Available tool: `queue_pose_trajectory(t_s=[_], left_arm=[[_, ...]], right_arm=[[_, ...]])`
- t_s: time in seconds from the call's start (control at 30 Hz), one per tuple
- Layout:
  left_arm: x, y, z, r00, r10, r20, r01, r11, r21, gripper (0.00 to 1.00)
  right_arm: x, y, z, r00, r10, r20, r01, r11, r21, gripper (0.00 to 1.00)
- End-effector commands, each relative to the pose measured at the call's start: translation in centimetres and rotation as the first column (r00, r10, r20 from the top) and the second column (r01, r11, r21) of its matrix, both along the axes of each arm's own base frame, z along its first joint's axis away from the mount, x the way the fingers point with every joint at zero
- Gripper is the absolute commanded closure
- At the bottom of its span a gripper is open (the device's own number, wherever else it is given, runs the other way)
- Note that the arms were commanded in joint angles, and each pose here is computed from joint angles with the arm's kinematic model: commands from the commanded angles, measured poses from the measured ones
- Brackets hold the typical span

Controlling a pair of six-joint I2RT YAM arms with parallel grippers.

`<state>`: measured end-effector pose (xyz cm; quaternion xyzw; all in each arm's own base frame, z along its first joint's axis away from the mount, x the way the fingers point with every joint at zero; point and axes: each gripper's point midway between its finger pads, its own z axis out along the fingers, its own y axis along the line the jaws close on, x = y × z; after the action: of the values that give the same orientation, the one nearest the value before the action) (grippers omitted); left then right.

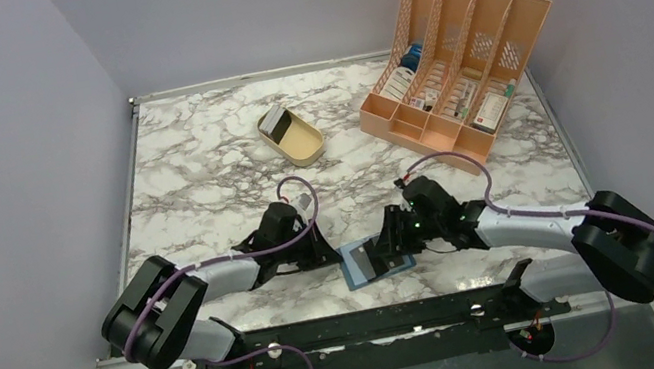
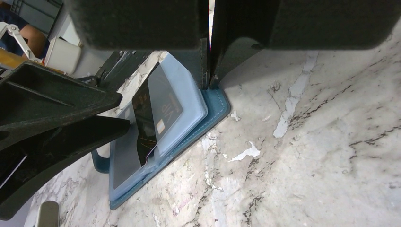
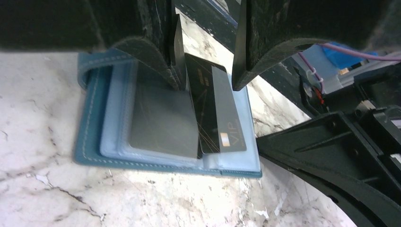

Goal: Put the credit cards into the card holder
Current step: Insert the credit card into the card holder.

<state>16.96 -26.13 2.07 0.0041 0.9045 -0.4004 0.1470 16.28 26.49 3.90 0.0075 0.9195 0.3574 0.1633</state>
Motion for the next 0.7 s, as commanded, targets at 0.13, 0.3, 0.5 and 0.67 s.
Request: queue_pose_trajectory(t_s=[0.13,0.3,0.5,0.67], left_arm=[[-0.1,0.8,-0.5,1.000,0.018,-0.003,-0.018,0.999,0.049,0.92],[0.3,0.1,-0.7,1.000,0.001,-0.011,0.000,0.999,0.041,0.92],[1.3,-0.2,-0.7,1.000,-0.005,-0.006,0.005,0.999,0.046,0.92],[2.2,0.0,-0.5,1.000,0.007,-0.012,-0.007,1.000,0.027,0.92]], right_arm=[[-1.0,-1.0,0.8,0.952,0.239,0.191,-0.222,0.969,-0.104,0.58],[0.2,-0.7,1.8,0.878,0.352,0.325,-0.303,0.933,-0.192,0.59],[0.6,1.5,5.5,0.635,0.531,0.561,-0.471,0.842,-0.264,0.60],[0.2,3.1,7.6,0.340,0.667,0.663,-0.595,0.699,-0.397,0.59]])
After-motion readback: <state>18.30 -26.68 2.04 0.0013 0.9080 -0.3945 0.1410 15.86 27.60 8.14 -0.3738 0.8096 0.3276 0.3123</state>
